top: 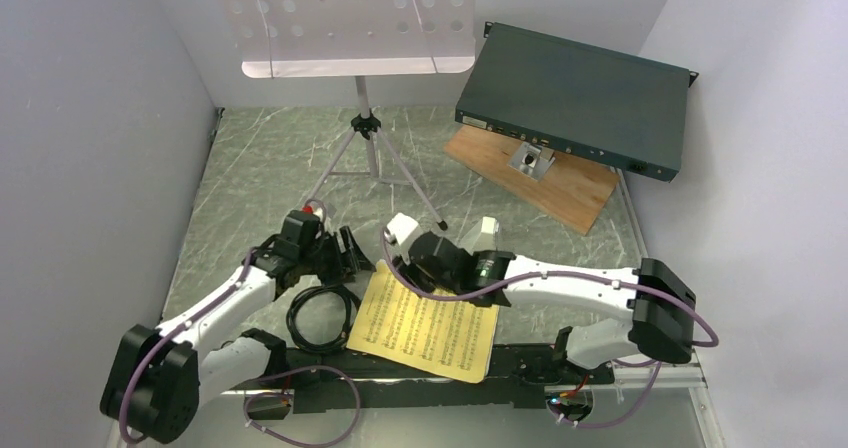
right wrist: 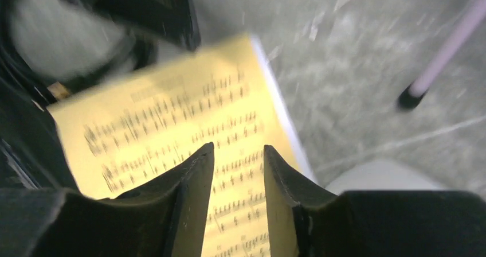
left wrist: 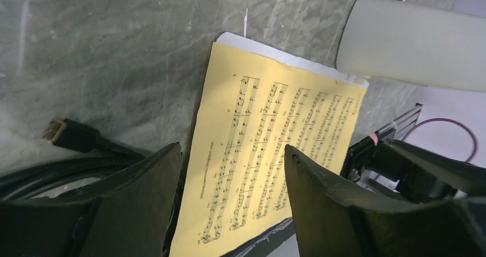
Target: Set up the instrument practice props
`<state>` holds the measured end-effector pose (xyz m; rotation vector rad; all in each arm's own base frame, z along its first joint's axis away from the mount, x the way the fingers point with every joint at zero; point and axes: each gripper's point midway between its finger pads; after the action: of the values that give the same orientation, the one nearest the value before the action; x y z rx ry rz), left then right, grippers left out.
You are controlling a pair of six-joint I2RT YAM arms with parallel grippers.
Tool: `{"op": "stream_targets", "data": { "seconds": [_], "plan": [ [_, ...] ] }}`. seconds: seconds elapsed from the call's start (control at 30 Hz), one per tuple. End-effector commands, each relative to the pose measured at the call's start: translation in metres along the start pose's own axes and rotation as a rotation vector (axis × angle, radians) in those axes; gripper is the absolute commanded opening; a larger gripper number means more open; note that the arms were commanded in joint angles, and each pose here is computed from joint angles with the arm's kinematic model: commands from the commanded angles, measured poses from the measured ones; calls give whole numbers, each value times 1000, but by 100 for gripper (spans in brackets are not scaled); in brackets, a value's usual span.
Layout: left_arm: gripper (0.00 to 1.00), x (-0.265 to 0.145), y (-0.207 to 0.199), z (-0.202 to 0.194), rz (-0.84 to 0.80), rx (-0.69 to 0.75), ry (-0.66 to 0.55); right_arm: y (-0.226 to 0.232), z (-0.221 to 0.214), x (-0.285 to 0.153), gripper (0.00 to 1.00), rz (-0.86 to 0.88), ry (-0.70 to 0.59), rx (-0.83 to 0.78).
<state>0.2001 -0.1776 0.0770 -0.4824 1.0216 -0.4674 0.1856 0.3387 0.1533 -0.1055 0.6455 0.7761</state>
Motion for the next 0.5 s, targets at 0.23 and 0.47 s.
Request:
{"op": "stream_targets", "data": {
  "seconds": [0.23, 0.47],
  "plan": [
    [73, 40, 1, -9, 101, 111, 66, -21, -120, 30, 20, -60, 183, 170],
    [74, 40, -4, -28, 107, 139, 122, -26, -149, 41, 8, -90, 197, 263]
  ]
}}
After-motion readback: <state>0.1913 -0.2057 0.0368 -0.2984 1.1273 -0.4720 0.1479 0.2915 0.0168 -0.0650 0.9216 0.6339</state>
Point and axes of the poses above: each gripper's point midway between its finger pads, its own x axis out along the fingers, its own y axis along the line the jaws close on, z = x × y, and after that the axes turned 13 degrees about x, right-handed
